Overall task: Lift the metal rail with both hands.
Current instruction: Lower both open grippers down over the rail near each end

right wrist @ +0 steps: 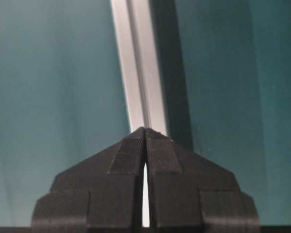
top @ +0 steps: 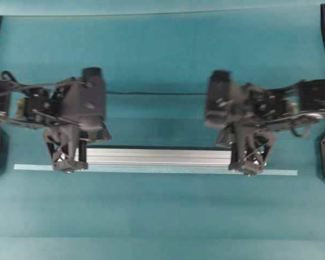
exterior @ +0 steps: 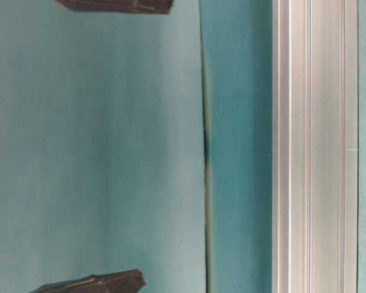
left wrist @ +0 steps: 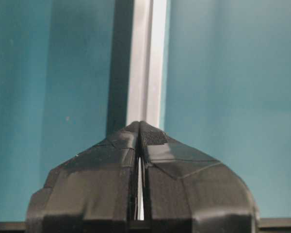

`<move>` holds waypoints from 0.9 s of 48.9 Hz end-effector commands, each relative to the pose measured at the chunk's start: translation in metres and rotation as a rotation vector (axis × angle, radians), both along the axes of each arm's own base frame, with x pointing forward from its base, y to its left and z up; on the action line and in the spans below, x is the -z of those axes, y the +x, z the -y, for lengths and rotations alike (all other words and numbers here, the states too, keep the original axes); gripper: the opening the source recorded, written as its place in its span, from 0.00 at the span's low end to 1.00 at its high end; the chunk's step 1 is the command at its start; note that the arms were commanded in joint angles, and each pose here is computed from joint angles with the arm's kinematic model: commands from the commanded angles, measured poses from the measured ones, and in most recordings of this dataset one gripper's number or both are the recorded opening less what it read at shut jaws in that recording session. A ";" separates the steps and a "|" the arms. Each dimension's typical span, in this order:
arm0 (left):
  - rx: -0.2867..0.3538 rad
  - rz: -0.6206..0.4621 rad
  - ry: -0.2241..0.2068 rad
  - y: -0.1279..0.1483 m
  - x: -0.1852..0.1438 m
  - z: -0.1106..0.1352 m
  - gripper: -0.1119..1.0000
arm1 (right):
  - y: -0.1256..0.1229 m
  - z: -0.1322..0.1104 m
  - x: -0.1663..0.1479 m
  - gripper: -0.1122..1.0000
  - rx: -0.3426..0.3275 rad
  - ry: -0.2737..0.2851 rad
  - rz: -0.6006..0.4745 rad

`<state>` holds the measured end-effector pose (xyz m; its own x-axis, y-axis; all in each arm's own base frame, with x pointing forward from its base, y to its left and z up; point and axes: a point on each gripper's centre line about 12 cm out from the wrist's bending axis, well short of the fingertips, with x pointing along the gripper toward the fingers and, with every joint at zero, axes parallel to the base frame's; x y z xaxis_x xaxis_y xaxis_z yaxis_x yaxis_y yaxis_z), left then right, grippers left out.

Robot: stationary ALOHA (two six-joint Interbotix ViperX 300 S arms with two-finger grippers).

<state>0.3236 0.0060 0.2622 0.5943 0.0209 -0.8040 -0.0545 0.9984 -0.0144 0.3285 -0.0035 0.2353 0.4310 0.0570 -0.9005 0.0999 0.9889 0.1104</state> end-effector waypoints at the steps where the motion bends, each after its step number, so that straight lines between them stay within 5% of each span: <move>1: 0.012 -0.002 0.008 0.010 -0.009 0.002 0.08 | 0.010 -0.005 0.004 0.10 -0.061 -0.017 -0.043; 10: 0.027 -0.063 0.014 0.019 0.006 0.003 0.08 | 0.019 -0.006 0.012 0.10 -0.105 -0.028 -0.109; 34: 0.032 -0.111 0.014 0.023 0.024 0.004 0.08 | 0.019 0.000 0.028 0.11 -0.093 -0.036 -0.156; 39: 0.038 -0.112 0.015 0.021 0.027 0.006 0.13 | 0.019 0.001 0.031 0.21 -0.087 -0.030 -0.158; 44: 0.046 -0.103 0.015 0.021 0.031 0.009 0.29 | 0.019 0.001 0.034 0.43 -0.081 -0.026 -0.167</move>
